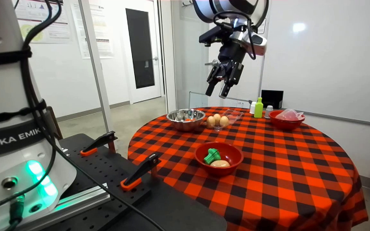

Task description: Pick up the egg from the table and place it in the red bowl

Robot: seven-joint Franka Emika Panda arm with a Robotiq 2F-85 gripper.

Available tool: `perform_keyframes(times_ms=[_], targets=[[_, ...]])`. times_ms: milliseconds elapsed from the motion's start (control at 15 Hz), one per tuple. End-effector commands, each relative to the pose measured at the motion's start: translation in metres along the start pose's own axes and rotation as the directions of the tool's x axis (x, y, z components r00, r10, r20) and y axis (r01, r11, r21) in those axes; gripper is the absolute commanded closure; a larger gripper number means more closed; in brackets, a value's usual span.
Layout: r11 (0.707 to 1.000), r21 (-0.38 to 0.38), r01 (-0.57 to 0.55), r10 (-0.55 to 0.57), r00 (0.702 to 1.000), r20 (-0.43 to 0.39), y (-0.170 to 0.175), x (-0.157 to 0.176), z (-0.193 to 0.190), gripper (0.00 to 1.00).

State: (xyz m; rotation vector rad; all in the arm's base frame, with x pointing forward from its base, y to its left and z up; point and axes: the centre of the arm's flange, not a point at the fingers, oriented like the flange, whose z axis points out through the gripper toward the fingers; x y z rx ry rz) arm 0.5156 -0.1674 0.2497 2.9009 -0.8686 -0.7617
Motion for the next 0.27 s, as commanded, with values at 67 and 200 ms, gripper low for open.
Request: perform_keyframes(times_ms=[67, 200], targets=[[1.0, 0.004, 0.01, -0.01, 1.0, -0.001, 0.0003, -0.0056, -0.0024, 0.0], [1.0, 0.003, 0.012, -0.012, 1.0, 0.006, 0.0013, -0.0064, 0.0013, 0.0]])
